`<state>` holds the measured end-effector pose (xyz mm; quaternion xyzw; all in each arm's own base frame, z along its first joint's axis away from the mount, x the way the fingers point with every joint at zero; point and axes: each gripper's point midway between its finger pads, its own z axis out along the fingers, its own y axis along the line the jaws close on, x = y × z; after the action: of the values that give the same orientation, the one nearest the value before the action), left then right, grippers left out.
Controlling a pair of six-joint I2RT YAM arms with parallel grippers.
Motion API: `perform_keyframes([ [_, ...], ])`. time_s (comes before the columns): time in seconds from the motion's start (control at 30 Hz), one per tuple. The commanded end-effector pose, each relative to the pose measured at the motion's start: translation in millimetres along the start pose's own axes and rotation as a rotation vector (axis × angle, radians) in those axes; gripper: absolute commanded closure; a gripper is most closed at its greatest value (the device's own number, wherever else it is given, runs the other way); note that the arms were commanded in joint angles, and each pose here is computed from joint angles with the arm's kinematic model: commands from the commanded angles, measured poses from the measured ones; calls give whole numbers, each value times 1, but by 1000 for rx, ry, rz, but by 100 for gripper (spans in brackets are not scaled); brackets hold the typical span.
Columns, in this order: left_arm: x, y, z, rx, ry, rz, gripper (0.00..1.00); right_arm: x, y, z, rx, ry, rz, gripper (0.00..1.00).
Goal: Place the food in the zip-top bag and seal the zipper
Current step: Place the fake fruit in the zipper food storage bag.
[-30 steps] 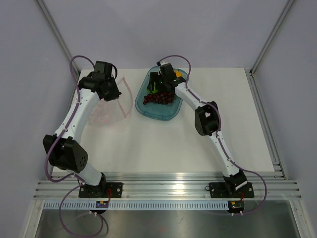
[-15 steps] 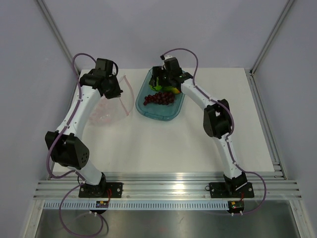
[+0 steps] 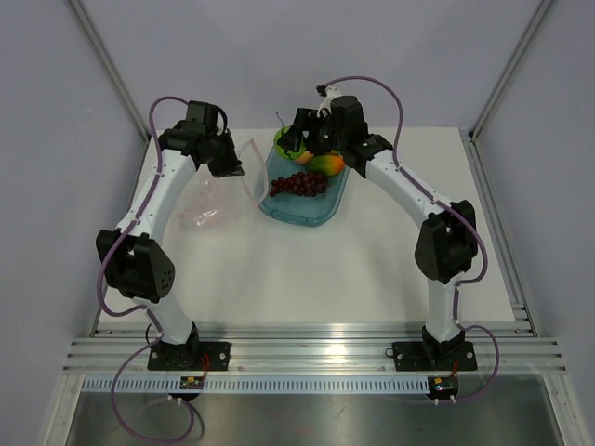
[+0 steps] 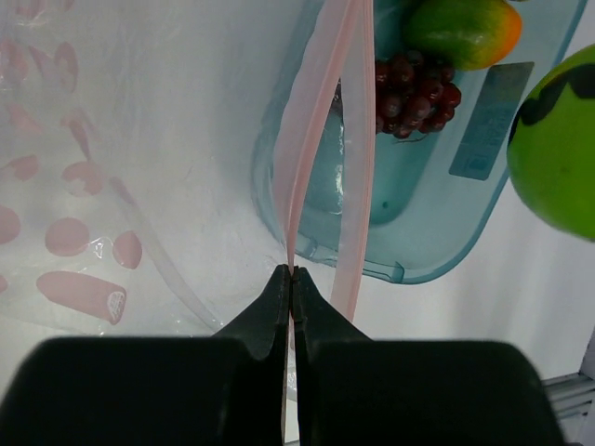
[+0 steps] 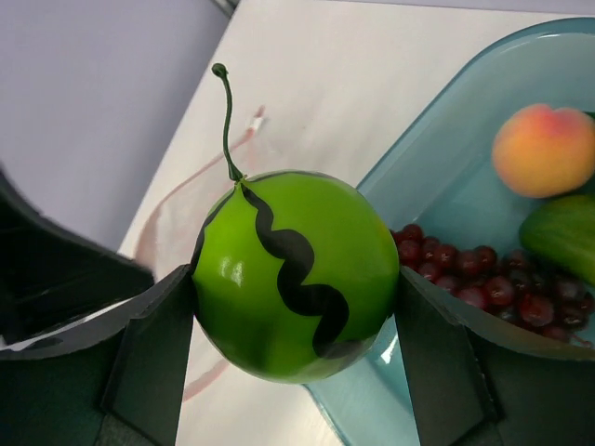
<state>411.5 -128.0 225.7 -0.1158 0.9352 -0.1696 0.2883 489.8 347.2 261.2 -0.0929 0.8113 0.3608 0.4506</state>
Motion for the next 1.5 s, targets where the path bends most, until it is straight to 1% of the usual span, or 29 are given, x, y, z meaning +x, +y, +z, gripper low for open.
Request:
perform_keyframes([
  [0.0, -18, -35, -8, 152, -40, 13, 100, -27, 52, -34, -162, -66, 30, 36],
  [0.13, -18, -44, -5, 168, -40, 13, 100, -26, 72, -47, -204, -74, 45, 36],
  [0.3, -26, -51, -7, 187, -57, 20, 100, -17, 89, -42, -266, -44, 87, 36],
  [0.4, -29, -54, -9, 198, -63, 21, 100, -10, 101, -33, -285, -24, 85, 36],
  [0.57, -31, -58, -11, 219, -61, 21, 100, 8, 89, -12, -260, 11, 131, 37],
  [0.8, -34, -74, -21, 294, -59, 27, 100, 34, 65, 17, -191, 68, 163, 37],
  [1.0, -32, -84, -25, 352, -38, 24, 100, 46, 54, 29, -158, 97, 169, 36],
  [1.07, -32, -86, -25, 365, -36, 17, 100, 47, 55, 30, -147, 108, 148, 31],
  [1.1, -32, -87, -23, 369, -33, 15, 100, 49, 53, 32, -137, 118, 141, 25],
  [1.17, -33, -86, -22, 365, -35, 14, 100, 49, 53, 30, -126, 128, 127, 10],
  [1.23, -33, -83, -20, 354, -34, 11, 100, 43, 57, 23, -130, 119, 113, 1],
  [1.47, -39, -66, -15, 319, -45, -17, 100, 26, 64, -7, -107, 100, 49, 1],
])
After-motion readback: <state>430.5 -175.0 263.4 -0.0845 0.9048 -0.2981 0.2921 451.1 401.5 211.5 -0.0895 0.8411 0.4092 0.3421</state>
